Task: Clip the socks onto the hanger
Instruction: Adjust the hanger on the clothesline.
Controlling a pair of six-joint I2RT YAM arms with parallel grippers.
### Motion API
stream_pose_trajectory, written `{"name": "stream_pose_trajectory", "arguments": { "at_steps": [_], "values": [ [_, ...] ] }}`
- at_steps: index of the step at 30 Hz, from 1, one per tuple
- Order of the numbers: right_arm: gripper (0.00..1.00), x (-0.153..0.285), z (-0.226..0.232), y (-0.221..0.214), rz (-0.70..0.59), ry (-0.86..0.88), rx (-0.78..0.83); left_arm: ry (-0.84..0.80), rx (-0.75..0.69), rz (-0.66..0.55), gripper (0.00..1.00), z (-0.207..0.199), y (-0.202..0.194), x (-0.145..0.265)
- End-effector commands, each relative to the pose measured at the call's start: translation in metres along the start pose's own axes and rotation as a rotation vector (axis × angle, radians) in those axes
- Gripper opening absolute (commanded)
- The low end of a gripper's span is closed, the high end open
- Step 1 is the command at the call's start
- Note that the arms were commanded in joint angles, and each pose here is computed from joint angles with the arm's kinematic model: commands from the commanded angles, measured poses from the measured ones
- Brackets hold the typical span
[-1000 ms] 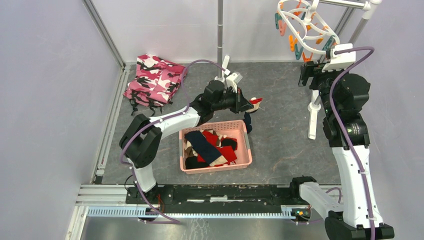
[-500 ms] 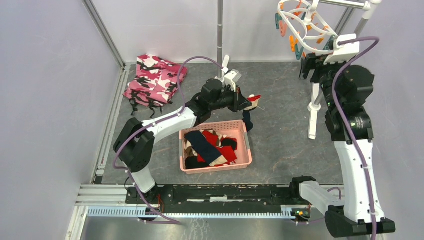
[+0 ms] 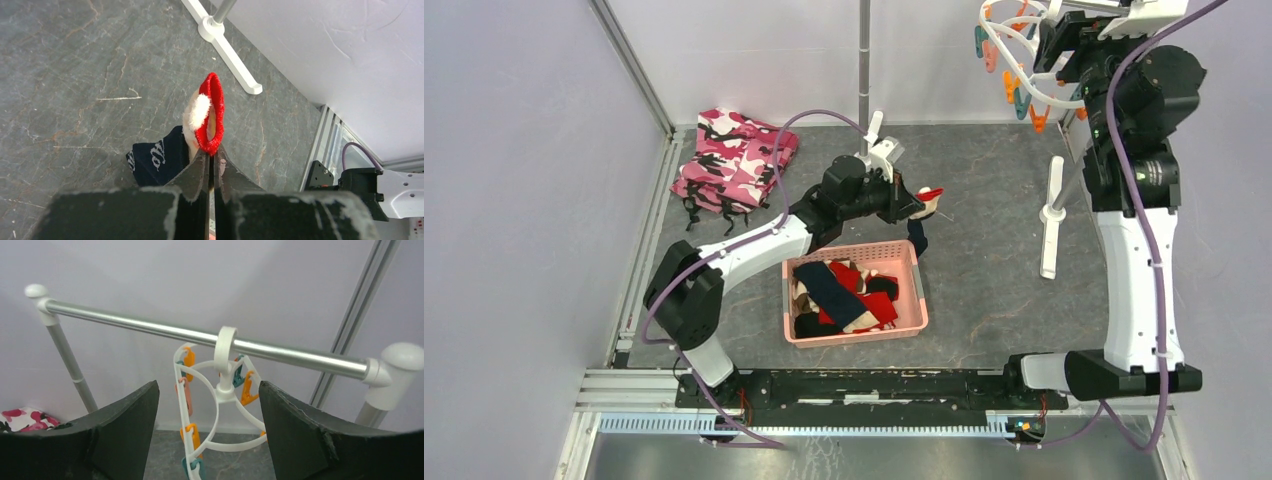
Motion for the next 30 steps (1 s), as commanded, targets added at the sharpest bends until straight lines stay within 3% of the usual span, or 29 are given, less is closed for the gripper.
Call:
{"name": "stream_pose_trajectory", "arguments": {
  "at_steps": [1, 14, 23, 27, 30],
  "values": [
    [0.79, -0.013, -0.006, -0.021, 0.026, -0.007, -0.079, -0.011, -0.097, -0.089, 0.02, -0.015, 0.031, 0.017],
    [0.78, -0.064, -0.015, -0.057, 0.058, -0.029, -0.074, -0.025, -0.092, -0.088, 0.02, -0.017, 0.031, 0.019],
    [0.74, -0.084, -0.026, -0.051, 0.007, -0.087, -0.041, -0.040, -0.087, -0.081, 0.02, -0.019, 0.029, 0.016],
    [0.68, -0.096, -0.029, -0.056, 0.004, -0.098, -0.024, -0.049, -0.085, -0.077, 0.02, -0.020, 0.029, 0.015],
    [0.57, -0.102, -0.028, -0.060, -0.002, -0.088, -0.021, -0.041, -0.092, -0.075, 0.02, -0.018, 0.028, 0.015]
  ]
}}
Point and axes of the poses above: each gripper's point midway between its finger pads, its own x axis back along the fingers, its own z axis along the line the jaws close on, y = z × x, the point moved 3 cm from there along x, back along the fingers, and after that the axes turned 3 degrees about -x, right-handed, at the moved point
